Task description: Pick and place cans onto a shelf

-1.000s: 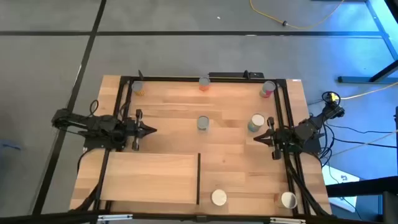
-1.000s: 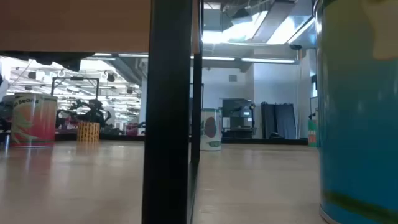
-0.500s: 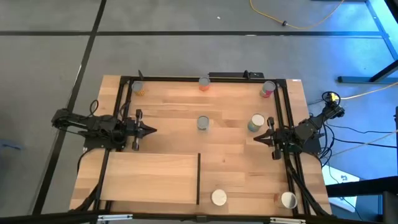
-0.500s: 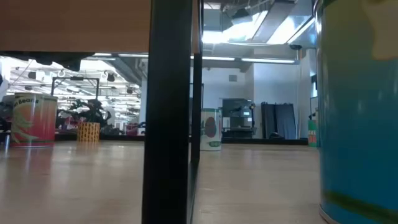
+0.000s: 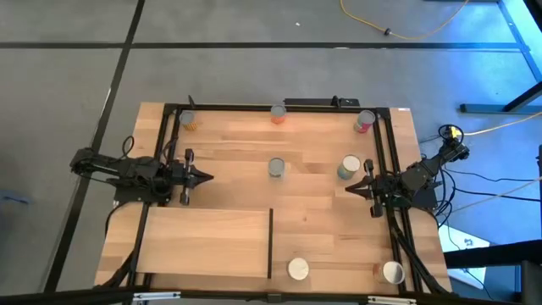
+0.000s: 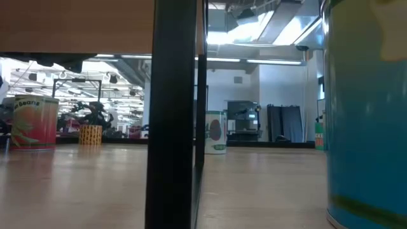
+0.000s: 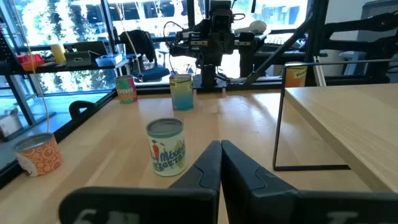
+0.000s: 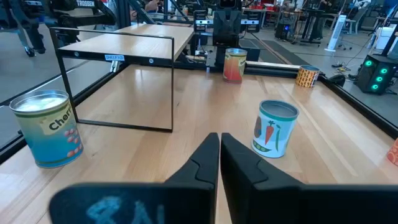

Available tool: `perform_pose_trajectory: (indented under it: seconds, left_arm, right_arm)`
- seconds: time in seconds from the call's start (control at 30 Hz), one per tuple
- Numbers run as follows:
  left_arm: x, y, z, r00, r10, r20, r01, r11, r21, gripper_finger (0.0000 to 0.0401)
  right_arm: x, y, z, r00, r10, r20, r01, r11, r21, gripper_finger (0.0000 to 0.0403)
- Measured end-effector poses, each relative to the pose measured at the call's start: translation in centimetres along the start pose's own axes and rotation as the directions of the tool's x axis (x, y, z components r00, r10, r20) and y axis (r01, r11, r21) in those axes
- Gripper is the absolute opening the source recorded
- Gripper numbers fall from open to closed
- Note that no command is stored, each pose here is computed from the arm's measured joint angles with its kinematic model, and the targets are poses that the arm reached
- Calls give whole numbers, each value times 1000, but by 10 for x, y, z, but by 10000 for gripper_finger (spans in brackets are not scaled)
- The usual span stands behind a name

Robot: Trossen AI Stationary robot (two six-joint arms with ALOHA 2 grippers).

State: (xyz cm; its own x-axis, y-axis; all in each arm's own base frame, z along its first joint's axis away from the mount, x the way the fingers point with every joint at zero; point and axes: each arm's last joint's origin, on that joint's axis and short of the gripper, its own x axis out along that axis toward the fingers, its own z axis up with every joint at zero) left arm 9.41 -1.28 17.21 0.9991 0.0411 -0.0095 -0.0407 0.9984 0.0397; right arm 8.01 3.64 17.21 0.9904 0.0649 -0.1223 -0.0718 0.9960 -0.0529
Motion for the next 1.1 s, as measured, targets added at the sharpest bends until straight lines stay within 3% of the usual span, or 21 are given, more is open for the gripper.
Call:
perform_pose_trajectory:
  seconds: [0.5, 0.7, 1.0, 1.1]
  left_arm:
    - [0, 0, 0, 1000, 0, 0, 0, 1000, 0, 0]
    - [0, 0, 0, 1000, 0, 0, 0, 1000, 0, 0]
    - [0, 0, 0, 1000, 0, 2, 0, 1000, -1, 0]
    - [0, -1, 0, 1000, -20, 7, 20, 998, -53, 0]
  right_arm:
    - [0, 0, 0, 1000, 0, 0, 0, 1000, 0, 20]
    - [0, 0, 0, 1000, 0, -1, 0, 985, -172, 20]
    - [0, 0, 0, 1000, 0, 0, 0, 984, -179, 20]
    - [0, 0, 0, 1000, -1, 0, 1, 984, -179, 20]
